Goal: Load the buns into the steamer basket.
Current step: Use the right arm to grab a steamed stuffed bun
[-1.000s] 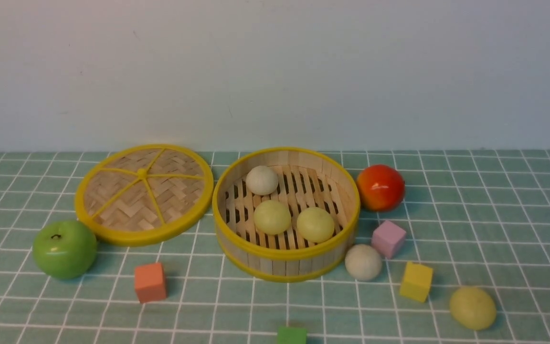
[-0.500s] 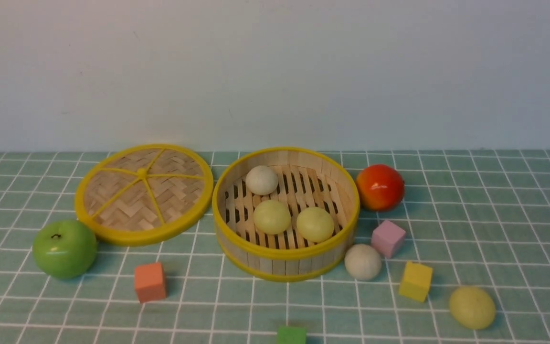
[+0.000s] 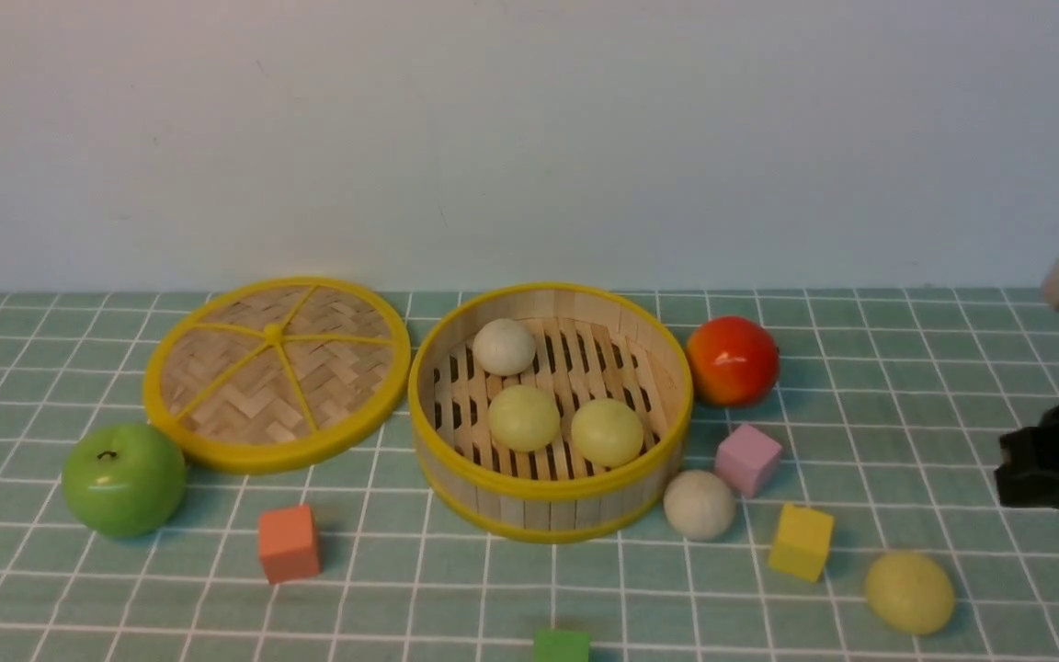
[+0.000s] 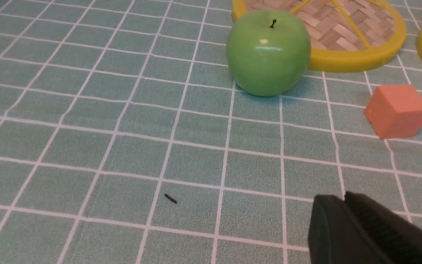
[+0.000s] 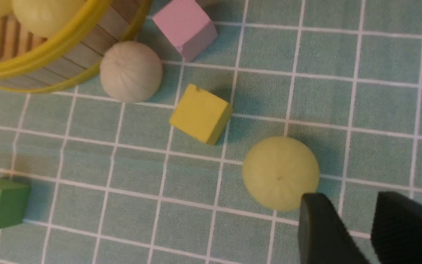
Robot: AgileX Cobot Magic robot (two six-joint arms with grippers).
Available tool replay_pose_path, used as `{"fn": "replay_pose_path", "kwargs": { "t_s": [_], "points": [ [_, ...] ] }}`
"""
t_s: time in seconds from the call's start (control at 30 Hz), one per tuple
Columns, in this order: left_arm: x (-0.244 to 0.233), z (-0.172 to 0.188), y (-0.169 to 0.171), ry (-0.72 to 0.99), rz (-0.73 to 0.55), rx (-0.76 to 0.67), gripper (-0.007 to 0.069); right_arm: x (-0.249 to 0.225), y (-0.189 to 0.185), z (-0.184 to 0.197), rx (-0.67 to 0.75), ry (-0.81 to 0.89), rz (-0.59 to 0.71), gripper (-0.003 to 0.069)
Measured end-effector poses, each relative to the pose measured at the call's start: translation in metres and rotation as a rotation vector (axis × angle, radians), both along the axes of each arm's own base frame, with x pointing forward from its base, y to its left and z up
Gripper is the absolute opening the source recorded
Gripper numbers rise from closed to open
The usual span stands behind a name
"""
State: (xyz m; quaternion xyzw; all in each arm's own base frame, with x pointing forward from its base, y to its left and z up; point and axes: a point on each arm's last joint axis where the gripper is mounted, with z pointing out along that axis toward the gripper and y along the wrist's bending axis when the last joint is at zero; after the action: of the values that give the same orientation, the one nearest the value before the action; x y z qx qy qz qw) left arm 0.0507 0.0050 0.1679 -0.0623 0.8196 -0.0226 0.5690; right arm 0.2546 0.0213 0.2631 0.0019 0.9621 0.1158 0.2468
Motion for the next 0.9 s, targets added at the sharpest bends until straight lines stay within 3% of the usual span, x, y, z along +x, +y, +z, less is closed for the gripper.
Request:
{"fn": "replay_pose_path", "kwargs": {
  "t_s": [0.33, 0.8, 0.9],
  "points": [
    [0.0, 0.0, 0.0, 0.0, 0.0, 0.0, 0.0071, 0.043, 0.036, -0.068, -0.057, 0.245, 0.025, 0.0239],
    [0.0, 0.0, 0.0, -0.001, 0.0, 0.001, 0.0083, 0.05, 0.038, -0.089, -0.089, 0.292, -0.004, 0.0237],
    [0.0, 0.0, 0.0, -0.001, 0.0, 0.001, 0.0089, 0.05, 0.037, -0.09, -0.093, 0.288, -0.003, 0.0192]
  ]
}}
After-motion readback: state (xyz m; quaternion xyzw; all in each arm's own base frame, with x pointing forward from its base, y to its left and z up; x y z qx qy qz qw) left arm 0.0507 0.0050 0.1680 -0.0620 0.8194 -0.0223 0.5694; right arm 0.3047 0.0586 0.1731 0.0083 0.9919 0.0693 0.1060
